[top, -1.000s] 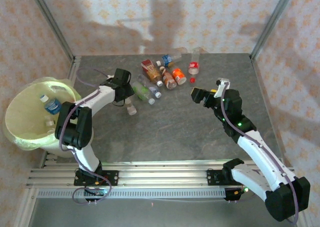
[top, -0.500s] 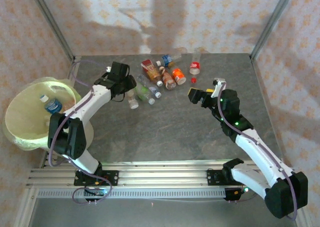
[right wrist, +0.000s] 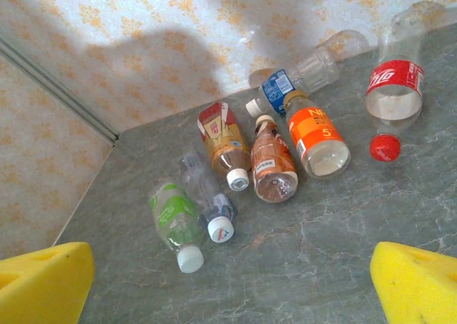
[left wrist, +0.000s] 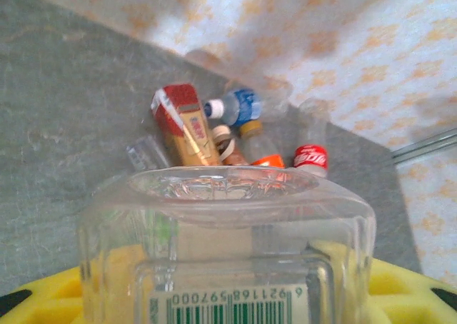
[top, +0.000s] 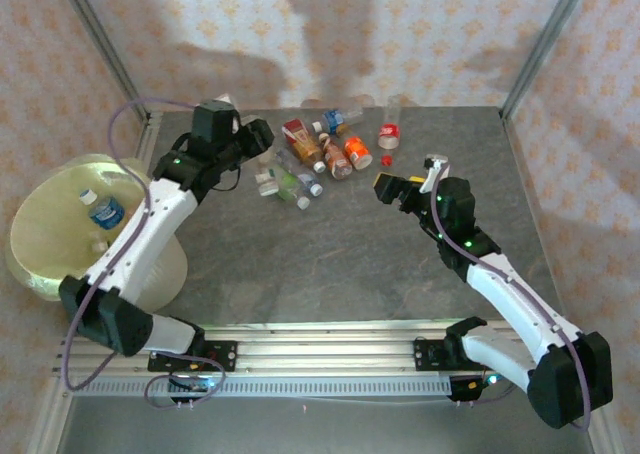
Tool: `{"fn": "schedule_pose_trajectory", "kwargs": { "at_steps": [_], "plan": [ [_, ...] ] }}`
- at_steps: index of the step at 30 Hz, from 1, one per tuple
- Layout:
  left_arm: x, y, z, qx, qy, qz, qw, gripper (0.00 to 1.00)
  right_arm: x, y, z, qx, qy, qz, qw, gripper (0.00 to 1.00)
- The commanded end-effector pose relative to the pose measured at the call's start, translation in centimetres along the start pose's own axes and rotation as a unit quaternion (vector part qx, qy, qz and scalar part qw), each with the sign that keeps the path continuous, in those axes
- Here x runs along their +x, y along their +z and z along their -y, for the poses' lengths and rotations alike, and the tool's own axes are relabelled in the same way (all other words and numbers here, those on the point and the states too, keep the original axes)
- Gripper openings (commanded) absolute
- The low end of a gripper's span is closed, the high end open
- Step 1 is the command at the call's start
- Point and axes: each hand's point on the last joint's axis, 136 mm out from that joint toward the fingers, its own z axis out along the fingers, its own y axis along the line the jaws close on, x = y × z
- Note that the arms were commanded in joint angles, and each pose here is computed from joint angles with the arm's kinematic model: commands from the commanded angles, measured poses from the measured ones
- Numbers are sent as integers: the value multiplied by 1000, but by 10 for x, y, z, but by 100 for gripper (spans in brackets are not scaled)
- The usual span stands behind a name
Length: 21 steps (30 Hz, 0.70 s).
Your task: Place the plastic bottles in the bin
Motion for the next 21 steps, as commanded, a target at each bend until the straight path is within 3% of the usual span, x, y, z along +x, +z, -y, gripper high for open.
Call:
{"fn": "schedule_pose_trajectory", "kwargs": {
  "at_steps": [1,7,11,14,18,21],
  "plan": [
    [-35,-44,3,-5,27,51,998,40,-5,3,-2,-4,-1,15,1000,99],
    [-69,-105,0,-38,84,123,988,40,-1,8,-4,-7,-4,-1,1000,99],
    [-86,-143,-26,-117,100,164,974,40,-1,11,-2,-5,-1,-2,1000,99],
    [-97,-169,-48,-176,108,192,959,40,-2,12,-3,-6,-1,3,1000,99],
    [-108,-202,-91,-296,114,220,922,40,-1,14,-1,-5,-1,2,1000,99],
    [-109,-217,-115,-339,106,221,908,40,0,16,-1,-4,1,-1,1000,99]
  ]
}}
